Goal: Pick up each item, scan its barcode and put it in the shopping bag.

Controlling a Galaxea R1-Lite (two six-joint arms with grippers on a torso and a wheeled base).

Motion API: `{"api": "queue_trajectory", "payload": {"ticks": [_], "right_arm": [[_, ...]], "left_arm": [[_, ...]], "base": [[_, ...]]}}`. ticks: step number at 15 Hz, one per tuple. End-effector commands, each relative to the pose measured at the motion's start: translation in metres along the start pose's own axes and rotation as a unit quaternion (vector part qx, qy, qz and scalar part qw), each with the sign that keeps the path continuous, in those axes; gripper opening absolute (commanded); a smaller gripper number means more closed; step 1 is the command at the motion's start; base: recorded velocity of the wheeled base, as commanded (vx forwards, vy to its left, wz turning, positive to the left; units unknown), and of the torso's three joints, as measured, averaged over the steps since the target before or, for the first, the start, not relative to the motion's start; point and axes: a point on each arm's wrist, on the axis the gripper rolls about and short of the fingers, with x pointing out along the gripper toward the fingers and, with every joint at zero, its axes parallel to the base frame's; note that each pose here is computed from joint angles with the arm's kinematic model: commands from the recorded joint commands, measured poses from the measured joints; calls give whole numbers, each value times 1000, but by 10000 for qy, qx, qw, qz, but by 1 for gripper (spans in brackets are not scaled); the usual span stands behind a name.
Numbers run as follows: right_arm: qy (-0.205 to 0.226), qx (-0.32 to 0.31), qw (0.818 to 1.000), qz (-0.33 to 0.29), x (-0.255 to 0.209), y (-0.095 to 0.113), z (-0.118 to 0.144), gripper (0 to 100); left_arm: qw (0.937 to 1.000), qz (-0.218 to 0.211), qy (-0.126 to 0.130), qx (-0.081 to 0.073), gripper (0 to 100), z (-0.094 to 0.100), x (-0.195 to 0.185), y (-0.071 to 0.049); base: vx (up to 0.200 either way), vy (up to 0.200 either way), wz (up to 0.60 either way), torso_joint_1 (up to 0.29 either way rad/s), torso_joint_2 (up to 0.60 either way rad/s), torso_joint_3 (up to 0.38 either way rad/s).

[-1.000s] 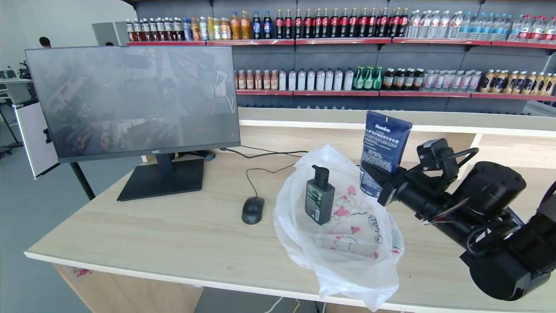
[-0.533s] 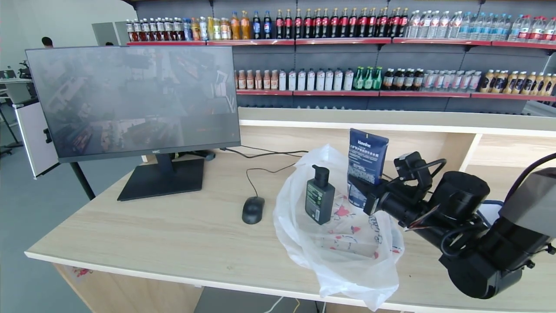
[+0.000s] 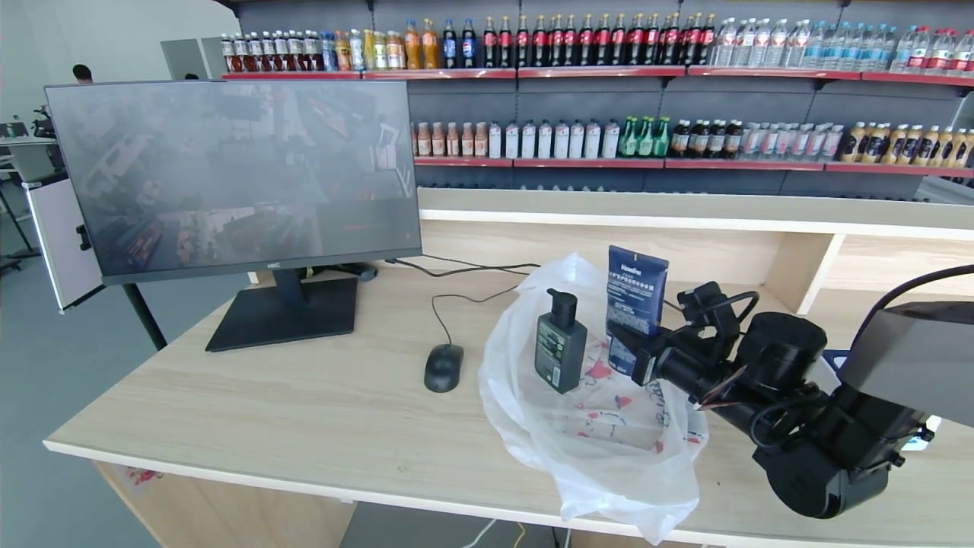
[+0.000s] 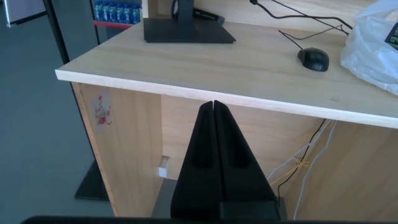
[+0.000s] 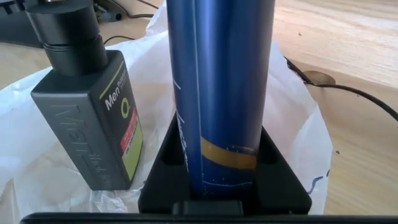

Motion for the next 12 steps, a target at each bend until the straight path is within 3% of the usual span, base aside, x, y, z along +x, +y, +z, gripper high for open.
{"api": "queue_trajectory", "payload": {"ticks": [1,12], "right_arm": [[60,11,10000,-4,0,0,-4,0],[410,98,9991,-4,-4,1,-23,0]], "left_arm": [[10000,2,1,-2,0,0,0,0],[10000,2,-6,-9,0,0,0,0]], "base": [[0,0,0,0,0,0],[0,0,0,0,0,0]]}}
